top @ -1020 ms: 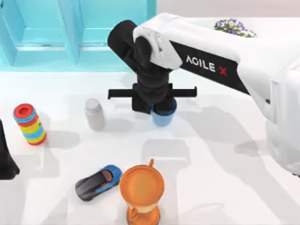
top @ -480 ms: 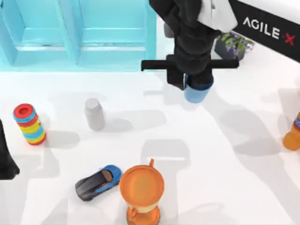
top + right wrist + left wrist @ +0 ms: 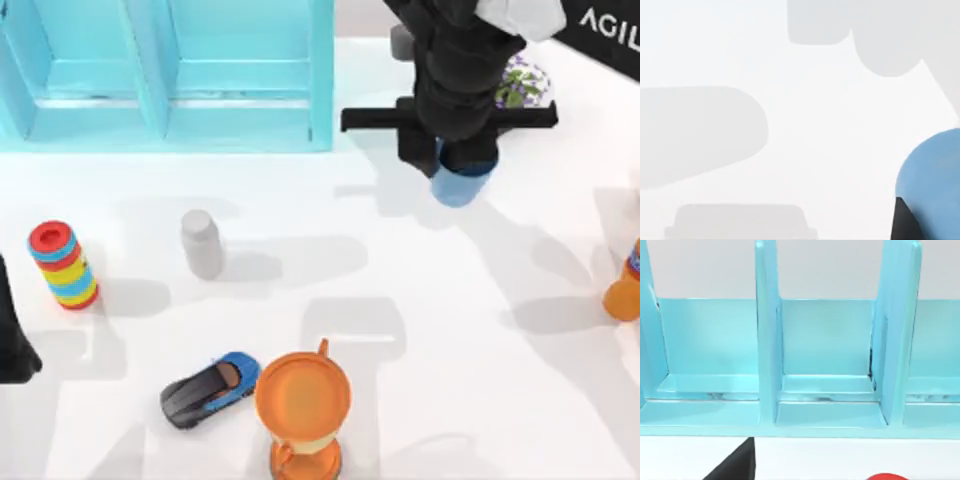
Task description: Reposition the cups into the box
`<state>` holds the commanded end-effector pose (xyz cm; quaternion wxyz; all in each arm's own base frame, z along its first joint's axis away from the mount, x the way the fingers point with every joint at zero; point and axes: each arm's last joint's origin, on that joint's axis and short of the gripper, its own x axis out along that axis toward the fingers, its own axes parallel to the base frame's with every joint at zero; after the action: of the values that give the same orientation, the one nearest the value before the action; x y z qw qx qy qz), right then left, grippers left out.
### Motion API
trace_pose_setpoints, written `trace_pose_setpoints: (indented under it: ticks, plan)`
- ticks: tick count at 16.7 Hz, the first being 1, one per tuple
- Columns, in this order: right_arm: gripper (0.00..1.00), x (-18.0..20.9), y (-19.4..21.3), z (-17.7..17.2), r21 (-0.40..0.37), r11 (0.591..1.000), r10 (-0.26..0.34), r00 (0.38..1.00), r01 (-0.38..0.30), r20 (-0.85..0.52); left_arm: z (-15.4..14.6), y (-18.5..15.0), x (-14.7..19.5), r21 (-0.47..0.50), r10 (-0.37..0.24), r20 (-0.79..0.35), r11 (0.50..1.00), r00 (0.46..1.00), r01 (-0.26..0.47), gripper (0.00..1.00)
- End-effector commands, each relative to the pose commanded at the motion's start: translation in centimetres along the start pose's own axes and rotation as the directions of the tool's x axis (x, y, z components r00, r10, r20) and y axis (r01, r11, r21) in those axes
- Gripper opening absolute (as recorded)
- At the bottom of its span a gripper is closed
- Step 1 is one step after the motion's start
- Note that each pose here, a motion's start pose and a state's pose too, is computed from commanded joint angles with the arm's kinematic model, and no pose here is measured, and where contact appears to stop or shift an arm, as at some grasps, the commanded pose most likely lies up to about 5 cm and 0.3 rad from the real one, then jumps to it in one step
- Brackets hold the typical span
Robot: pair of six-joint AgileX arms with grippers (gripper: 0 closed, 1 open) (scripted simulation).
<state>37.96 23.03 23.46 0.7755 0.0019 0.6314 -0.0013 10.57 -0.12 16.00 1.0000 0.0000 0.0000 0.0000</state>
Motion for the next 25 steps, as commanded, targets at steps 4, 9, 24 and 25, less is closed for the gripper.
trace_pose_setpoints:
  ticks: [4,9,24,25]
  plan:
    - [0.0,-0.6,-4.6,1.1,-0.007,1.0,-0.016,1.0,0.016,-0.022,0.0,0.0,0.0,0.0,0.0,0.0,1.0,1.0,0.0,1.0]
    - [0.0,-2.5,-19.1,1.6,-0.014,0.999,-0.045,0.996,0.044,-0.075,0.0,0.0,0.0,0.0,0.0,0.0,1.0,1.0,0.0,1.0]
    - [0.0,-4.8,-33.9,-5.8,-0.009,0.999,-0.033,0.988,0.032,-0.154,0.0,0.0,0.0,0.0,0.0,0.0,1.0,1.0,0.0,1.0]
    - [0.0,-4.1,-34.0,-5.9,-0.01,0.999,-0.032,0.987,0.031,-0.157,0.0,0.0,0.0,0.0,0.0,0.0,1.0,1.0,0.0,1.0]
